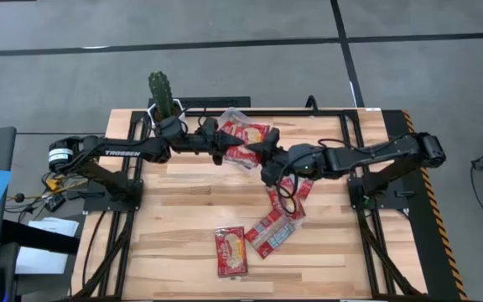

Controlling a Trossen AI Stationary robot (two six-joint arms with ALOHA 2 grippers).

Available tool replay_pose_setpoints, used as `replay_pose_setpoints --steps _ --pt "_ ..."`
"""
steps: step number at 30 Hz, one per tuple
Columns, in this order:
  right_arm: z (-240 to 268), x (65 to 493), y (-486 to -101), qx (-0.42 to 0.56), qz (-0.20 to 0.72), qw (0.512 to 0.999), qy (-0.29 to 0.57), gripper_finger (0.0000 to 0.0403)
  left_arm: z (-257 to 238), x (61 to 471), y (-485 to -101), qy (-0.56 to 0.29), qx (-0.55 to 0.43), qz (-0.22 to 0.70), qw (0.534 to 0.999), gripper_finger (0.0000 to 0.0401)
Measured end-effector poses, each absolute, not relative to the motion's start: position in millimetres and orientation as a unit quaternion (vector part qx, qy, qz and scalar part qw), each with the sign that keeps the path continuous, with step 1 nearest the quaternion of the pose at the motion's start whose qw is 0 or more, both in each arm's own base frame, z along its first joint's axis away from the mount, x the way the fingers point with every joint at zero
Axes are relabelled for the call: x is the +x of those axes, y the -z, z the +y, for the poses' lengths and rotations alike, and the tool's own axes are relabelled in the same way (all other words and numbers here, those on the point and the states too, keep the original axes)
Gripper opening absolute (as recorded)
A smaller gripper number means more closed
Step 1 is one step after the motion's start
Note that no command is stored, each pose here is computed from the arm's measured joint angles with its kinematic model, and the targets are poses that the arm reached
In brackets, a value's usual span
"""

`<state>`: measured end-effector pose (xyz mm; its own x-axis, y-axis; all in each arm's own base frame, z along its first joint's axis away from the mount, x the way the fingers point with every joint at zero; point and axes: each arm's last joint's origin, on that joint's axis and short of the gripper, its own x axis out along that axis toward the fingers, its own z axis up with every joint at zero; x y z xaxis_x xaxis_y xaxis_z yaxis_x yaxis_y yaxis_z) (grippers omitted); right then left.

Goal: Sort popcorn bags into baskets
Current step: Put the red popcorn bag into the transparent bin

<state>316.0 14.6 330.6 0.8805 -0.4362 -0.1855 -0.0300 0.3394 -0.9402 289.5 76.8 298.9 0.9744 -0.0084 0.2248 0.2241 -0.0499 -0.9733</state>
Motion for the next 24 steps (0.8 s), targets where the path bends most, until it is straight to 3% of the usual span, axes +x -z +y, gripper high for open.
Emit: replay_pose_setpoints --steps 6,11,17,24 --pt "31.3 309.8 -329.1 -0.559 0.238 0.778 0.157 0.0197 95.3 283.6 -297.5 0.063 -0.703 -0.080 0.704 0.0009" --pt "37.9 294.1 -327.8 -0.490 0.261 0.817 0.156 0.0226 120.0 275.2 -283.3 0.012 -0.674 -0.026 0.738 0.0005" --pt "28.1 264.6 -337.6 -0.349 0.275 0.875 0.193 0.0226 146.1 258.3 -257.4 -0.061 -0.618 0.068 0.780 0.0005" --pt "18.7 244.2 -344.2 -0.259 0.277 0.898 0.223 0.0215 161.4 251.2 -261.1 -0.086 -0.529 0.074 0.841 0.0004"
